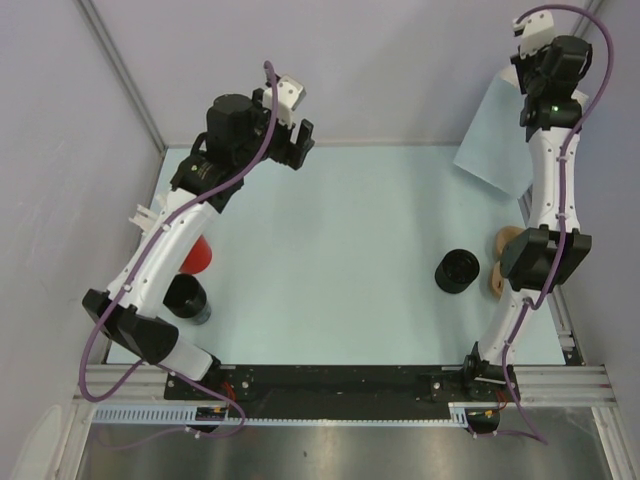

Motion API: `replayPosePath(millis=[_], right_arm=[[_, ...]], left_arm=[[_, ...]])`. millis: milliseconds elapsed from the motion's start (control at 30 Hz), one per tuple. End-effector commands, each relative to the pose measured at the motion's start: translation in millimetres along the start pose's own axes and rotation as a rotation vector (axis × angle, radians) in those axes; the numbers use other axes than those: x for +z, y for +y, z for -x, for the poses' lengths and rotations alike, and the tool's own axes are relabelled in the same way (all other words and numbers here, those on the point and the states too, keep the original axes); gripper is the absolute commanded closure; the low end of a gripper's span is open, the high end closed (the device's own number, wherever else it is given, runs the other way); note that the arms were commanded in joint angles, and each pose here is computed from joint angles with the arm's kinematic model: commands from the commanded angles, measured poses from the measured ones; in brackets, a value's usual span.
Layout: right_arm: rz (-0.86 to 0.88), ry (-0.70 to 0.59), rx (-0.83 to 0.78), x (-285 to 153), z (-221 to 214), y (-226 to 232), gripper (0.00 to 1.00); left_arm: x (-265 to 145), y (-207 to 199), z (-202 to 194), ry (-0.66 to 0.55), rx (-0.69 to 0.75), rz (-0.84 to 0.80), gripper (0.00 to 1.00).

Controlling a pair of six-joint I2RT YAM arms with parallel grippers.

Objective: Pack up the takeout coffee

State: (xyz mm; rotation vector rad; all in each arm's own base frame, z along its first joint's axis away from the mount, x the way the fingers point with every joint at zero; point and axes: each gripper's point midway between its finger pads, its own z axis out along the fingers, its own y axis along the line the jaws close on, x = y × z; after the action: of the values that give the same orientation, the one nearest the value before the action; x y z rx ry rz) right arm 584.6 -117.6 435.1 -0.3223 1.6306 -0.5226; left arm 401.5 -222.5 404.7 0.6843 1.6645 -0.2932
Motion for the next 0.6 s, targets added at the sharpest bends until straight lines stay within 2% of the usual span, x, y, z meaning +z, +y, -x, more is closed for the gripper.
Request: replayPosePath(millis=[0,67,100,267,300,567], right_arm=[[0.035,-0.018,-0.007,-9.9,6.5,30.0,1.0],[0.042,-0.048,-0.027,-22.8,17.0,40.5,1.0],[0.084,-0.035,-0.036,-21.2,5.6,66.4,1.0],[0.09,-0.011,-0.055,-36.1,-2.5,91.7,1.0],[0.116,-0.018,-0.059,-38.7,0.2,110.6,1.0],[0.109,-0.023,-0.055,-39.9,5.5,113.2,1.0]], left_arm=[[-13.9,3.9,15.9,-0.059,-0.005,0.014,0.2],[-14.5,5.0,14.7,-0.057,-0.006,0.016,0.2],[-14.8,5.3,13.8,-0.056,-0.005,0.016,0.2],[-19.4,8.9,14.2,-0.059,0.002,0.026,0.2],[-19.7,9.4,13.3,-0.057,0.003,0.027,0.2],[-21.8,10.6,10.0,-0.058,-0.004,0.024,0.2]])
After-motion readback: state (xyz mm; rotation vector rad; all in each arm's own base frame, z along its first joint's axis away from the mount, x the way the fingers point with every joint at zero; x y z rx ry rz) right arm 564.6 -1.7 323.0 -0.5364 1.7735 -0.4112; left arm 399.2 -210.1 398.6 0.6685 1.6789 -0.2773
